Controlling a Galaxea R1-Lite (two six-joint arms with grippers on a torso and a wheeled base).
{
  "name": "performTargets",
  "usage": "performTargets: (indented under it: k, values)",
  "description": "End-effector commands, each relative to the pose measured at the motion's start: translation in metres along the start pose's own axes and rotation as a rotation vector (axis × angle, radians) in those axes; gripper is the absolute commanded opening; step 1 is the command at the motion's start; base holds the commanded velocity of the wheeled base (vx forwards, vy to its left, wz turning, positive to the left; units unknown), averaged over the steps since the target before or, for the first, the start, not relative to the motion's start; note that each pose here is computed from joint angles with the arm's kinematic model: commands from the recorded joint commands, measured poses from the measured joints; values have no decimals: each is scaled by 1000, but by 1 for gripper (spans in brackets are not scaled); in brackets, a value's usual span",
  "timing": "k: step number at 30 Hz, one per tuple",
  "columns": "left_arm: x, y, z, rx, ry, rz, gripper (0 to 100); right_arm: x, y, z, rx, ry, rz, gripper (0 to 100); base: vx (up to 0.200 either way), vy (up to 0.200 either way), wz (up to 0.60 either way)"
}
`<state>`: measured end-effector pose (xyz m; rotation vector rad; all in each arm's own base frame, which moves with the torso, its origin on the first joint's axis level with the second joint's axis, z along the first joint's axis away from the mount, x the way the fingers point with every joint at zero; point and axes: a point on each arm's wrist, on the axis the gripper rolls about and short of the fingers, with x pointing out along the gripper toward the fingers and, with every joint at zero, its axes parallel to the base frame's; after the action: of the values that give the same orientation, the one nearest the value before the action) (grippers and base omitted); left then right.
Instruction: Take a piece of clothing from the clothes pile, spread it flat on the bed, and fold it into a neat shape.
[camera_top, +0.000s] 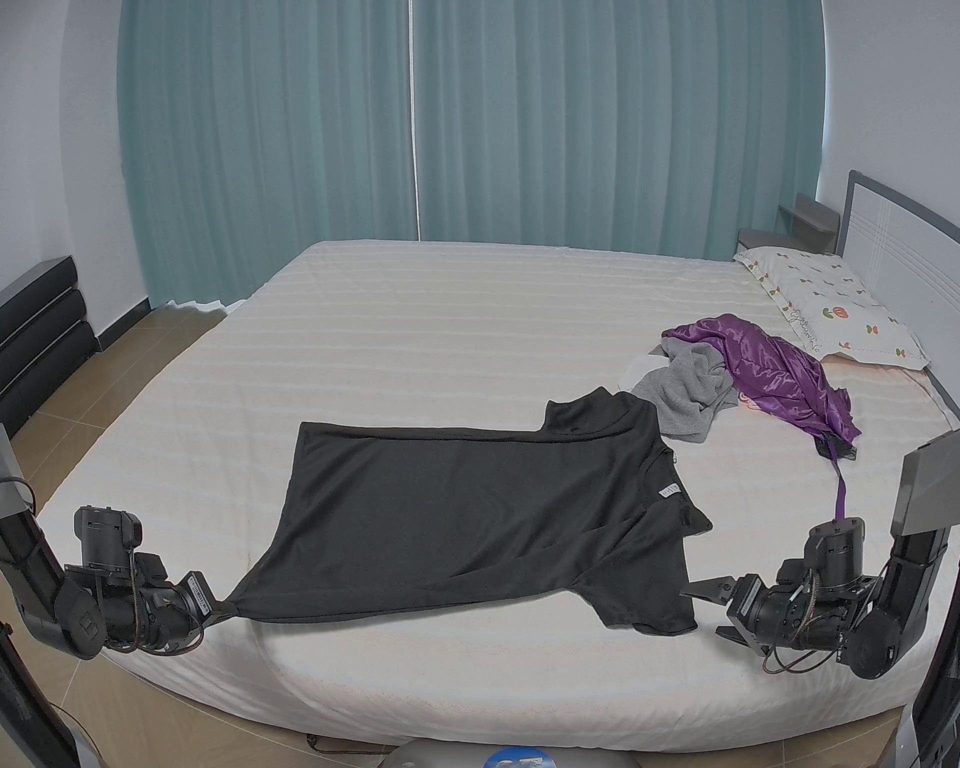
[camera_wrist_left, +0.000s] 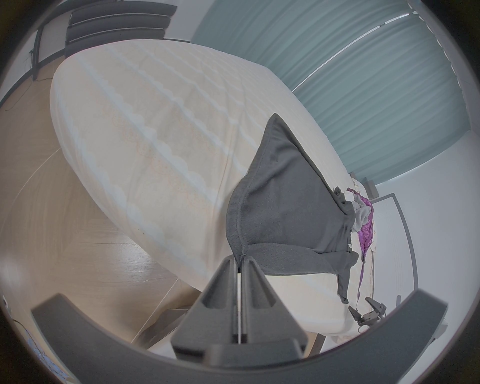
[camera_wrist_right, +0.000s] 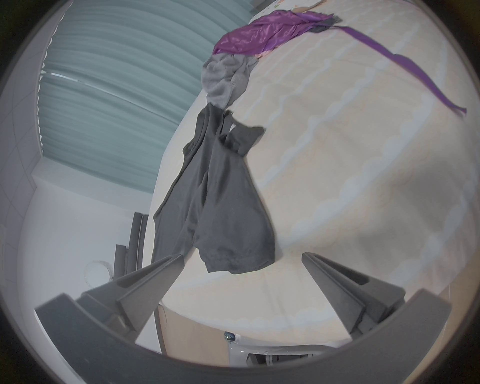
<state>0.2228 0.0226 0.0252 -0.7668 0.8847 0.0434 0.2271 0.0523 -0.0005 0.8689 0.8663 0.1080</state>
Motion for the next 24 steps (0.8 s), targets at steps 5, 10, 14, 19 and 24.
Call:
performTargets:
  k: [5,10,14,19,24]
  values:
    - [0,0,1,-2,-4,-2,0,38,1,-8,-39,-10,-65,100,0,0,0]
    - [1,0,1,-2,-4,-2,0,48,6,-4,-43,-29,-46,100,0,0,0]
    - [1,0,2,-1,-5,-2,0,53,8,-3,-48,-32,-37,0,0,0,0]
    - [1,0,2,-1,-5,-2,0,49,7,-5,-47,-36,-47,0,0,0,0]
    - [0,0,2,-2,-7,-3,0,27,8,-4,-39,-54,-45,0,0,0,0]
